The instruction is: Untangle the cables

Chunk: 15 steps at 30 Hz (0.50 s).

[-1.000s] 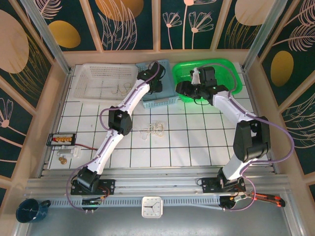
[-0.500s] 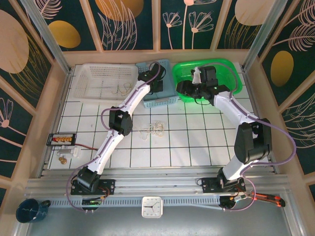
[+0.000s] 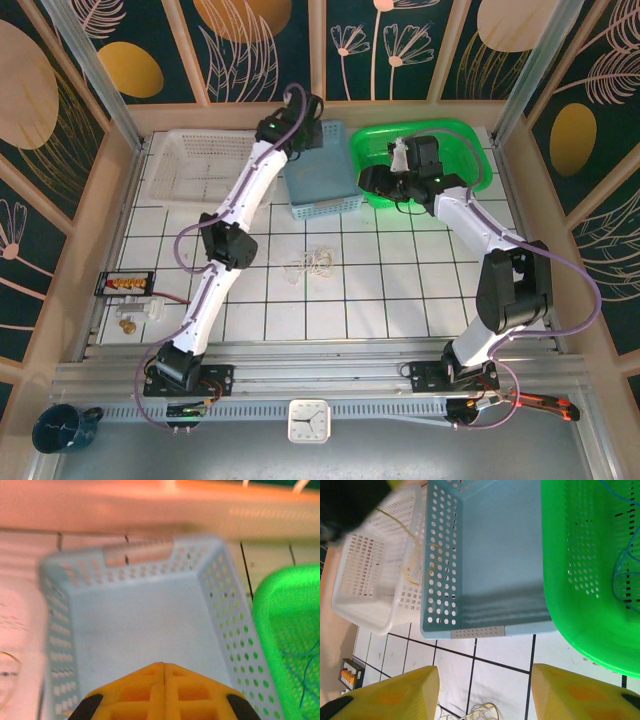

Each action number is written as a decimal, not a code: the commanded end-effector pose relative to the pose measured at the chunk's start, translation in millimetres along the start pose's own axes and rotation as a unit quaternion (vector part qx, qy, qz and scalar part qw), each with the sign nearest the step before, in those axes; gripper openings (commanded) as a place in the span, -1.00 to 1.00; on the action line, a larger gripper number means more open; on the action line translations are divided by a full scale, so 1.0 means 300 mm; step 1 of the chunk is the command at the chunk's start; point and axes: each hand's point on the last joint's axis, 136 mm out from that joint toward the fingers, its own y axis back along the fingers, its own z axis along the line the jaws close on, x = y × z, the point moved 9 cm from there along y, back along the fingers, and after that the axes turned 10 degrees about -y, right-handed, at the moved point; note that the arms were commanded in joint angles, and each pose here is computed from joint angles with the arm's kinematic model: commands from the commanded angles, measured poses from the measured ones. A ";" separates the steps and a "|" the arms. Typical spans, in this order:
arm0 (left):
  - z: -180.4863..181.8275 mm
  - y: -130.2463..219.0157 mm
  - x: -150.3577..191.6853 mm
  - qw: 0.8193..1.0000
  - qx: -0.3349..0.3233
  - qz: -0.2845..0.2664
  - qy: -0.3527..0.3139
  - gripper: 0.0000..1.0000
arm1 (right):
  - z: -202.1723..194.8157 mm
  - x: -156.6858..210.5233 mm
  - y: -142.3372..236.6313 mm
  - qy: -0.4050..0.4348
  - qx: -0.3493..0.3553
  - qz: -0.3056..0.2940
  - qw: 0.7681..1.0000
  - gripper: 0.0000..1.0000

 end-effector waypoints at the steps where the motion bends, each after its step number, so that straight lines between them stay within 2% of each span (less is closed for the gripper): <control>1: 0.123 0.082 -0.089 0.999 -0.036 -0.032 0.015 -1.00 | 0.021 -0.017 0.030 0.005 -0.016 -0.016 1.000 0.04; 7: 0.292 0.166 -0.165 0.994 -0.085 -0.057 0.040 -1.00 | 0.022 -0.020 0.025 0.003 -0.018 -0.019 1.000 0.04; 11: 0.378 0.178 -0.171 0.989 -0.133 -0.054 0.037 -1.00 | 0.026 -0.022 0.025 0.003 -0.022 -0.020 1.000 0.04; 15: 0.444 0.160 -0.168 0.986 -0.153 -0.047 0.043 -1.00 | 0.023 -0.025 0.021 0.003 -0.019 -0.021 1.000 0.04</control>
